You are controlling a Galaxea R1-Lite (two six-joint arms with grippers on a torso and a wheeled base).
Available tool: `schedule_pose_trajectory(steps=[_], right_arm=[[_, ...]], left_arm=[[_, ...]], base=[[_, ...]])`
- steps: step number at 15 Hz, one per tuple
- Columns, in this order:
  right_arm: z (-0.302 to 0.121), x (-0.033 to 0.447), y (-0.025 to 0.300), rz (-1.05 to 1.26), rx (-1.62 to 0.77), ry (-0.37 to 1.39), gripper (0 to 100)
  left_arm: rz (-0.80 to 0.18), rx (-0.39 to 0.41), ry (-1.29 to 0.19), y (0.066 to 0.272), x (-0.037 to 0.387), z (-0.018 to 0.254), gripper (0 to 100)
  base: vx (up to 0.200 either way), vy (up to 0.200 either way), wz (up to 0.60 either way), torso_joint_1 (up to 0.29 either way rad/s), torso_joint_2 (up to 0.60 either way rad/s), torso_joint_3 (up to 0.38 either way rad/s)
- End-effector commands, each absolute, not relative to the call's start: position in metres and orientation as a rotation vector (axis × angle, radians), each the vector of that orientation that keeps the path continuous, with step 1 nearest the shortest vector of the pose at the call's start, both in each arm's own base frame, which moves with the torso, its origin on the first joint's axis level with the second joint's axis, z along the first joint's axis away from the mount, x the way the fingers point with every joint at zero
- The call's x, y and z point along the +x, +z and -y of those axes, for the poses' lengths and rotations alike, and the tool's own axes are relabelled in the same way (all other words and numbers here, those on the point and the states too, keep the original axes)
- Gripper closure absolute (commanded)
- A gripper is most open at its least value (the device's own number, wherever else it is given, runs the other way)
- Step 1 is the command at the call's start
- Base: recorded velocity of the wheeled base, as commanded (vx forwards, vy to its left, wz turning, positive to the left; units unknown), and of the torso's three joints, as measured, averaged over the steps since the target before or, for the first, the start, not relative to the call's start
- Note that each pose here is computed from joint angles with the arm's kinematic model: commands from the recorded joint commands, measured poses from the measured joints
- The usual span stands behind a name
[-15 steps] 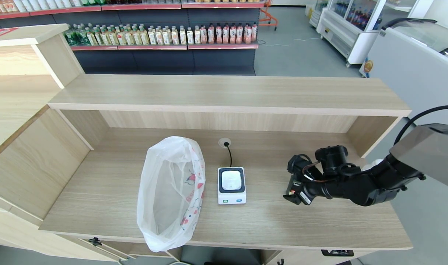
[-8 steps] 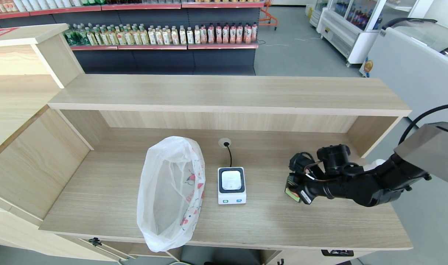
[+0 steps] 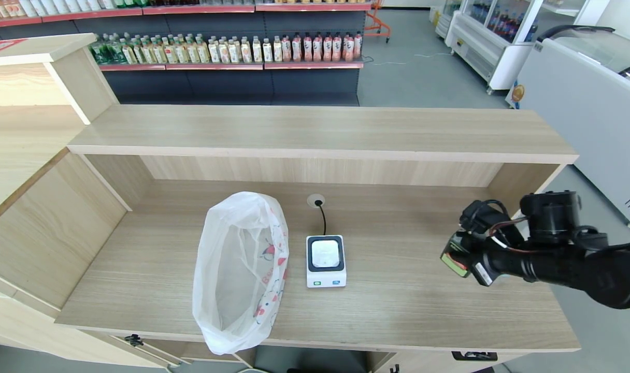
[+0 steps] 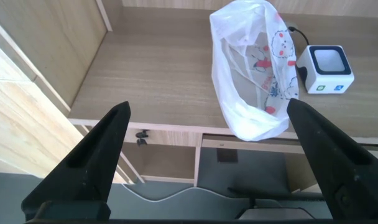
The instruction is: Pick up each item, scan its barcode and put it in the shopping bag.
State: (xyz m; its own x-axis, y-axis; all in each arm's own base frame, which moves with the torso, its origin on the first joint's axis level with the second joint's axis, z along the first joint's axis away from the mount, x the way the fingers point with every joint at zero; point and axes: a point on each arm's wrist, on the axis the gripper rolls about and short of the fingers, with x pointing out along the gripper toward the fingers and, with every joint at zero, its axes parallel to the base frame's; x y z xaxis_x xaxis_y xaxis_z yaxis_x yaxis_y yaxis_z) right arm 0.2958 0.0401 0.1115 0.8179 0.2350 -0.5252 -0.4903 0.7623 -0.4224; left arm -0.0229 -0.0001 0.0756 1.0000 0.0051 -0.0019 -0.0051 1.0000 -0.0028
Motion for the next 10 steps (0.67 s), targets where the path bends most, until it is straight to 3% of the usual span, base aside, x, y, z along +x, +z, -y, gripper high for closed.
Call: schedule_pose_trajectory(steps=[1,5,7,10], right_arm=[[-0.024,0.237,0.155,-0.325,-0.696,0.365,100],[-0.031,0.191,0.18,-0.21,-0.867,0.507,100],[-0.028,0.17,0.181,-0.208,-1.081,0.585,100],[-0.029,0.163,0.185,0.045,-1.399,0.759,100]], left_arm=[[-0.002,-0.003,0.006,0.076,-0.023,0.0,0],[-0.002,-0.003,0.006,0.076,-0.023,0.0,0],[-0.002,-0.003,0.006,0.076,-0.023,0.0,0],[-0.002,-0.003,0.006,0.076,-0.023,0.0,0]], base=[[0.0,0.0,0.0,0.0,0.0,0.0],[0.0,0.0,0.0,0.0,0.0,0.0],[0.0,0.0,0.0,0.0,0.0,0.0],[0.0,0.0,0.0,0.0,0.0,0.0]])
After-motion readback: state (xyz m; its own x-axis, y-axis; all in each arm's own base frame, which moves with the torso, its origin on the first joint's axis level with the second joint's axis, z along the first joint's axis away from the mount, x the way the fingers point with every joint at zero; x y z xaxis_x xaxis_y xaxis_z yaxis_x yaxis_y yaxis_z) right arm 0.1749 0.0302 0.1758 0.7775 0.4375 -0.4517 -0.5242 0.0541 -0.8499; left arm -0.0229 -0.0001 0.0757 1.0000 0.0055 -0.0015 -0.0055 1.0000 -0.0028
